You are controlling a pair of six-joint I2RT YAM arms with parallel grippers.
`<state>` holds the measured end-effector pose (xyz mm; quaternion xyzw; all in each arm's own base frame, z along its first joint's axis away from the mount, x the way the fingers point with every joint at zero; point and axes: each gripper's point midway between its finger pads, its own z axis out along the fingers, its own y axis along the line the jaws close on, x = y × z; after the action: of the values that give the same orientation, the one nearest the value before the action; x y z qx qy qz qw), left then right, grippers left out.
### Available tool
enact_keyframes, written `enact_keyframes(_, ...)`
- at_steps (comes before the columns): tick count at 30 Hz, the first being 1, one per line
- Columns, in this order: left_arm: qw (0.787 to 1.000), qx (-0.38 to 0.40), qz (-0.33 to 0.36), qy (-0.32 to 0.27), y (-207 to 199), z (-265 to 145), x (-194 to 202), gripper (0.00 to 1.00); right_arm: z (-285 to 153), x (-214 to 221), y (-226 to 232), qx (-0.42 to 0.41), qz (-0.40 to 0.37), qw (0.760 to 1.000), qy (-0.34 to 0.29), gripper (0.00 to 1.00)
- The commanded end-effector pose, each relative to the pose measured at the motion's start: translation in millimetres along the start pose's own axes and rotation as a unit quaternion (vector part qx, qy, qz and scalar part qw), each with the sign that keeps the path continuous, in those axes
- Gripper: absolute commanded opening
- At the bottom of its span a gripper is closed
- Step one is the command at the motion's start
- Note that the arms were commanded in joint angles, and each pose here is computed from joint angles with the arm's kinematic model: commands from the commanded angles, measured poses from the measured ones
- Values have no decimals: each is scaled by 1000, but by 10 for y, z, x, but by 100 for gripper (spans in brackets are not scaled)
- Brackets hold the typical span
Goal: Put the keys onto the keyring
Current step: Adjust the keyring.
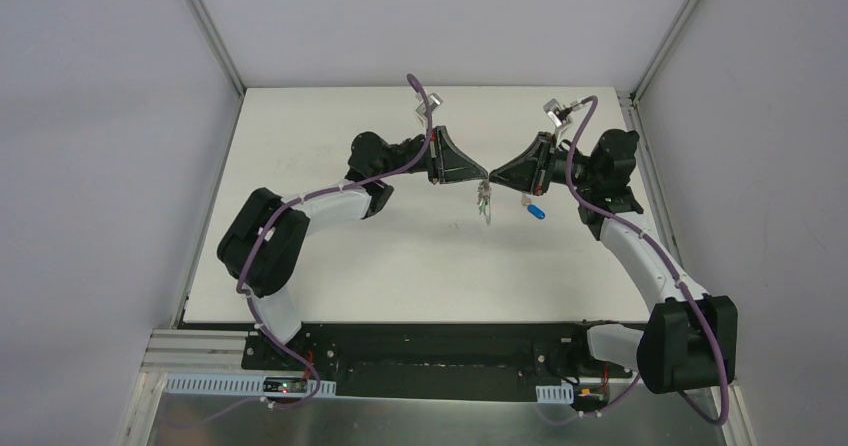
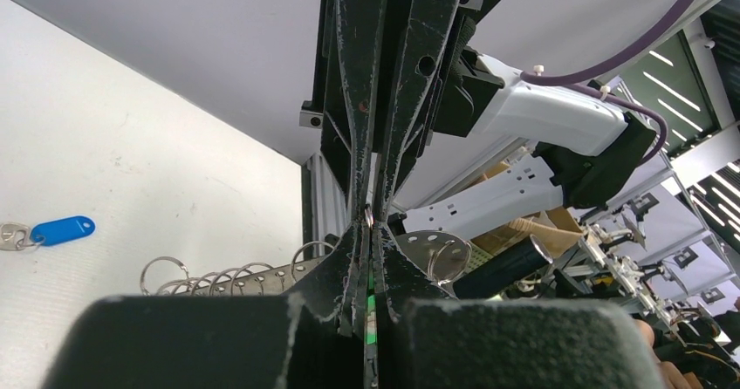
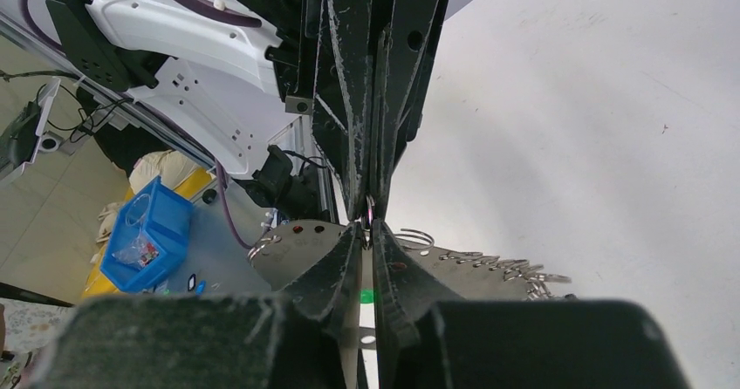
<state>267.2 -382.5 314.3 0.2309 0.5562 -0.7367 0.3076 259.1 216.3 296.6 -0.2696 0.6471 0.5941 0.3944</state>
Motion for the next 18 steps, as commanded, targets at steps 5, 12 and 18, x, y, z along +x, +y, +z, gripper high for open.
enact_keyframes(5, 998, 30, 45, -26, -176, 18, -170, 0, 6, -82, 78, -16, -31, 999, -5, 0)
enact_keyframes(12, 997, 41, 70, -7, -246, -3, -114, 0, -21, -54, 66, -9, -73, 997, 11, 0)
enact_keyframes(18, 989, 29, 132, 55, -218, -78, 58, 15, -92, 241, 120, 0, -184, 977, 110, 0)
